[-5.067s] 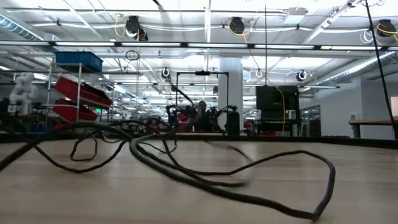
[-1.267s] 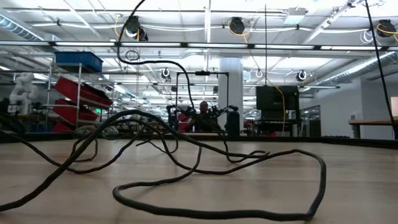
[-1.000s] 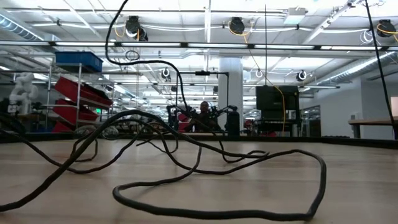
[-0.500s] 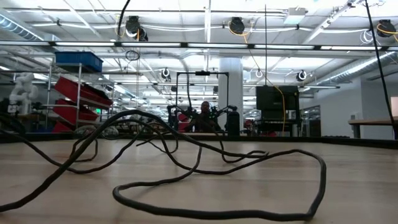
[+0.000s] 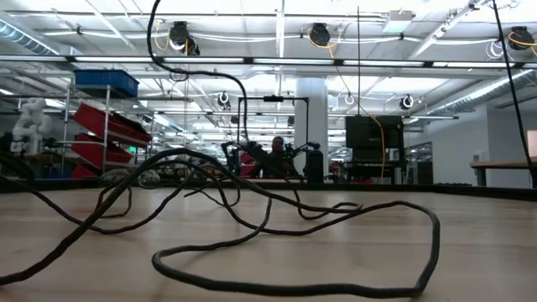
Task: Coil cords
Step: Coil the black wire onto the spool
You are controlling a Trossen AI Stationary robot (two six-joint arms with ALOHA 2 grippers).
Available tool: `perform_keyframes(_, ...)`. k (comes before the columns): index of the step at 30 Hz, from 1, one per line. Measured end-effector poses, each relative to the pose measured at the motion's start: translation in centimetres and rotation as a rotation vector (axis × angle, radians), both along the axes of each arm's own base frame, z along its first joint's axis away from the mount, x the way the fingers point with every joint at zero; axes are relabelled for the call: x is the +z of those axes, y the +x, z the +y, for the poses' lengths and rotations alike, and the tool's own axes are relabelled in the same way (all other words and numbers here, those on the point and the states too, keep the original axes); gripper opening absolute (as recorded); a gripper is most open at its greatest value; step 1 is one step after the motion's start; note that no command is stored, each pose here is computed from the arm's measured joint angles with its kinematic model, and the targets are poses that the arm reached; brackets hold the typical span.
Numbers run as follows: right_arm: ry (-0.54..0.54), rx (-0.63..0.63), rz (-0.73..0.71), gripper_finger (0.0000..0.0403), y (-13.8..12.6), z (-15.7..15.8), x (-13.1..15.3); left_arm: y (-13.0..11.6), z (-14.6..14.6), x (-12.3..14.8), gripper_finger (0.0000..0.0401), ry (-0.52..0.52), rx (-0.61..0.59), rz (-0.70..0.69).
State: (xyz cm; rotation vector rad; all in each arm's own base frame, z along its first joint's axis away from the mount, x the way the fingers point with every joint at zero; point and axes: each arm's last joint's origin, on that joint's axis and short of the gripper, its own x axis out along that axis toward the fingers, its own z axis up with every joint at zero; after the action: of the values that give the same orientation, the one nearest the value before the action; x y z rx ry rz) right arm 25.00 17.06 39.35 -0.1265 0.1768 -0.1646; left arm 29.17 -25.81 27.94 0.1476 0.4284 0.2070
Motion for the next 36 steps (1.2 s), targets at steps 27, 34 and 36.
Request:
perform_keyframes(27,0.002,0.007,-0.002,0.0000,-0.1,0.2,0.0,5.6,-1.2,-4.4,0.0114,0.217,0.300,-0.297)
perform_keyframes(34,0.006,0.026,-0.008,0.0000,-0.5,0.8,0.1,7.3,0.2,-5.3,0.0114,0.106,0.423,-0.374)
perform_keyframes(36,0.003,0.029,-0.008,0.0000,-0.6,0.8,0.1,7.3,0.3,-5.2,0.0114,0.092,0.427,-0.384)
